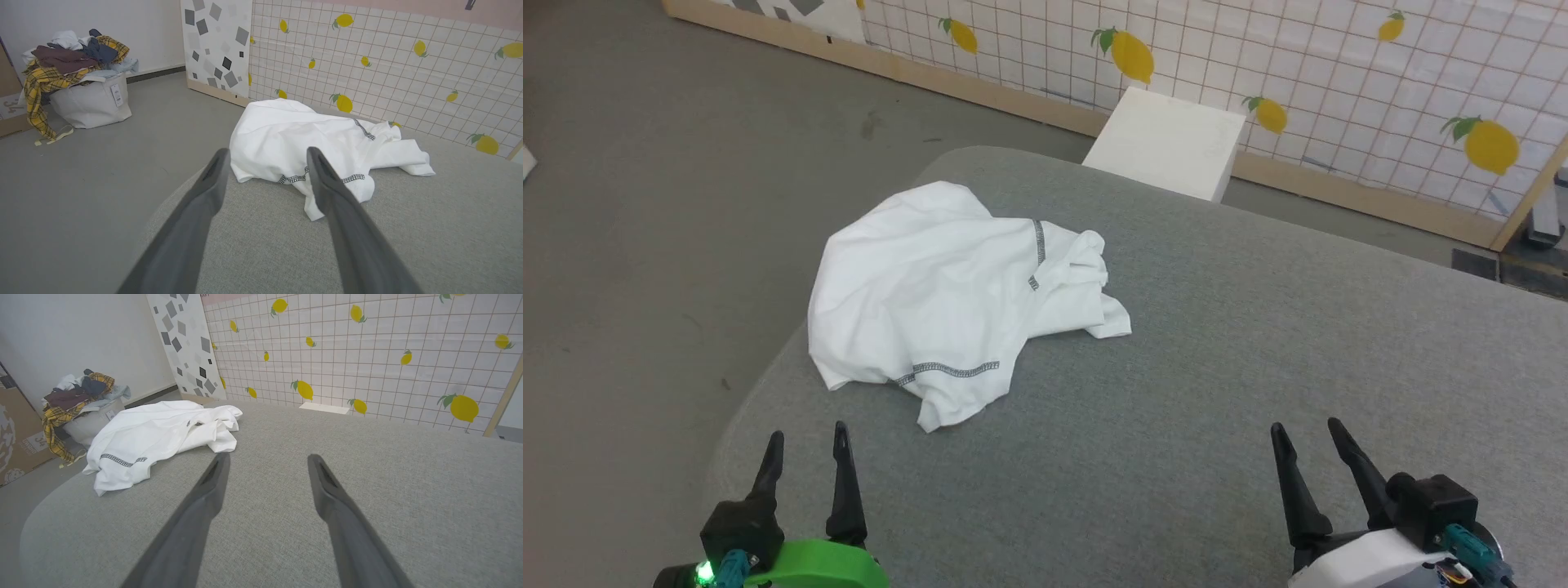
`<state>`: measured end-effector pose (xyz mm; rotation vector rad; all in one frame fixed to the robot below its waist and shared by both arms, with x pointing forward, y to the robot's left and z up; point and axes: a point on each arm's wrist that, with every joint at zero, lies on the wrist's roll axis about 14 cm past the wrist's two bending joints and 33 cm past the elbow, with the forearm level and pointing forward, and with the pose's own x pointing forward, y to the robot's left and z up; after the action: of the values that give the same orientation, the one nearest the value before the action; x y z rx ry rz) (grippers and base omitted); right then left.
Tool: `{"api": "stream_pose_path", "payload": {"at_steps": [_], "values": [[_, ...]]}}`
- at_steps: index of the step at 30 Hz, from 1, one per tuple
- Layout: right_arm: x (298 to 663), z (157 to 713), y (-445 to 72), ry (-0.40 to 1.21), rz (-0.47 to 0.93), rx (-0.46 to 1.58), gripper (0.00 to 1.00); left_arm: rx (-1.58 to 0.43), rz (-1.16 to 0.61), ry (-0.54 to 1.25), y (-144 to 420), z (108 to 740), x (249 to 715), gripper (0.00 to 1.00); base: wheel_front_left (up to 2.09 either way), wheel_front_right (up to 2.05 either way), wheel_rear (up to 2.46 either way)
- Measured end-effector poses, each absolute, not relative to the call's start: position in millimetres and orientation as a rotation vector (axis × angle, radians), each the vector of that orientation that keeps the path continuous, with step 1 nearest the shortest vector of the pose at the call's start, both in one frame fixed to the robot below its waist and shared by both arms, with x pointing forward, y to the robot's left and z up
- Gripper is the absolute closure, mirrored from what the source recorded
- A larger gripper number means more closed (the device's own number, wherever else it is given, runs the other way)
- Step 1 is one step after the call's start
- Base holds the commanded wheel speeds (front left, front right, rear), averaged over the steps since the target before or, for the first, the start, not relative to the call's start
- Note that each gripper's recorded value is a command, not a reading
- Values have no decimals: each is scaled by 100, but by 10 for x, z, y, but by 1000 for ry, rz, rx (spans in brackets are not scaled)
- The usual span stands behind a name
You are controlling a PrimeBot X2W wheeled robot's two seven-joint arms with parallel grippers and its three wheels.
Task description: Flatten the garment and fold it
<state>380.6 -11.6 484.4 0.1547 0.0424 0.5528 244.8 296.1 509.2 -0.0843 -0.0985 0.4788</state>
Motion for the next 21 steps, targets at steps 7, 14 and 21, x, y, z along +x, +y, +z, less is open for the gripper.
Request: {"api": "stream_pose_path", "payload": {"at_steps": [7, 14, 21], "values": [[3785, 4810, -35, 52, 576, 161, 0, -92, 506, -99, 2996, 5062, 2348, 0, 0, 0, 0], [3777, 4820, 14, 42, 590, 163, 0, -91, 528, -105, 3033, 5054, 2279, 0, 0, 0, 0], [3772, 4849, 0, 29, 590, 142, 0, -87, 522, -108, 3022, 5060, 2281, 0, 0, 0, 0]]}}
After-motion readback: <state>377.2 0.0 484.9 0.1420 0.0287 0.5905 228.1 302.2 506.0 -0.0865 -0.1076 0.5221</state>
